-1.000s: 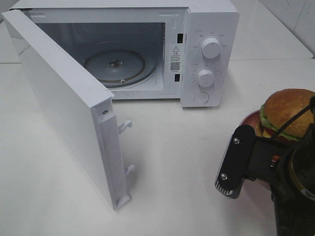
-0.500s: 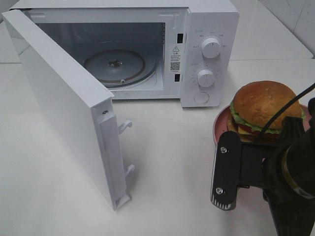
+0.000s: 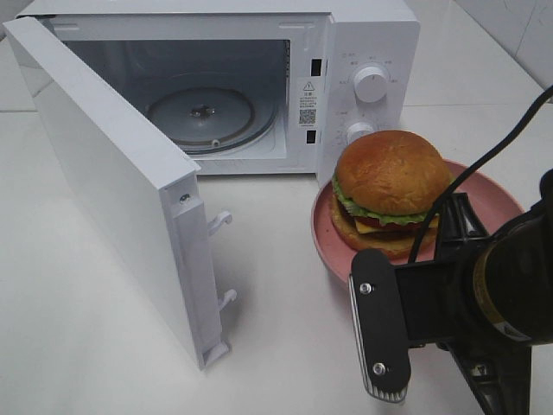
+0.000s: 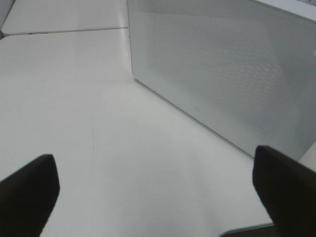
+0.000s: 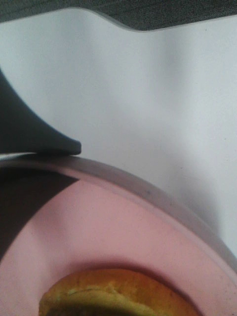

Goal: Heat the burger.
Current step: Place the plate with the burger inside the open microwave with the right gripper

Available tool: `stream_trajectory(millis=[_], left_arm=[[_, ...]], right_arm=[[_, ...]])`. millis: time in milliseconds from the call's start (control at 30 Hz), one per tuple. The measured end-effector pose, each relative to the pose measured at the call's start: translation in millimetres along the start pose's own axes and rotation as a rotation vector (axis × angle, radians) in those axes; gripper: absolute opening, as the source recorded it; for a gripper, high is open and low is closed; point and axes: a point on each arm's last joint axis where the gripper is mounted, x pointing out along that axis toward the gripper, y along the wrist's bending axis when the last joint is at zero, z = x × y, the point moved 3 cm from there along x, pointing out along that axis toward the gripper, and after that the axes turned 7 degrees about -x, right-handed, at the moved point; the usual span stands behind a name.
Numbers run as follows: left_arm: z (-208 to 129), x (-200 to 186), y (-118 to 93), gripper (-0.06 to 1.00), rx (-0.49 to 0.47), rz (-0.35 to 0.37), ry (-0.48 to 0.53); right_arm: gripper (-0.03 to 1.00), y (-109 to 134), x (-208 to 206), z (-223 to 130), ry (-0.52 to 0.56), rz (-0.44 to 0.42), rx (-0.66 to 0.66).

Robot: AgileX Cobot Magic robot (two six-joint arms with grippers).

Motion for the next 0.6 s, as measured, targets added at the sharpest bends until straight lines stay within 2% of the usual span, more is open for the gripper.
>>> stream_trajectory(millis=[100,167,600], left_arm=[[0,0,0,0.99,0.000,0.000,0.000],[0,0,0,0.99,0.000,0.000,0.000],[0,0,0,0.99,0.000,0.000,0.000]], right_arm=[[0.03,0,0,1,-0.009,-0.004,-0.025],[0.03,-2,0,4,-0.032,-0.021,-0.143],[0.03,-13,3,7,-0.101,-0.075,-0.247]])
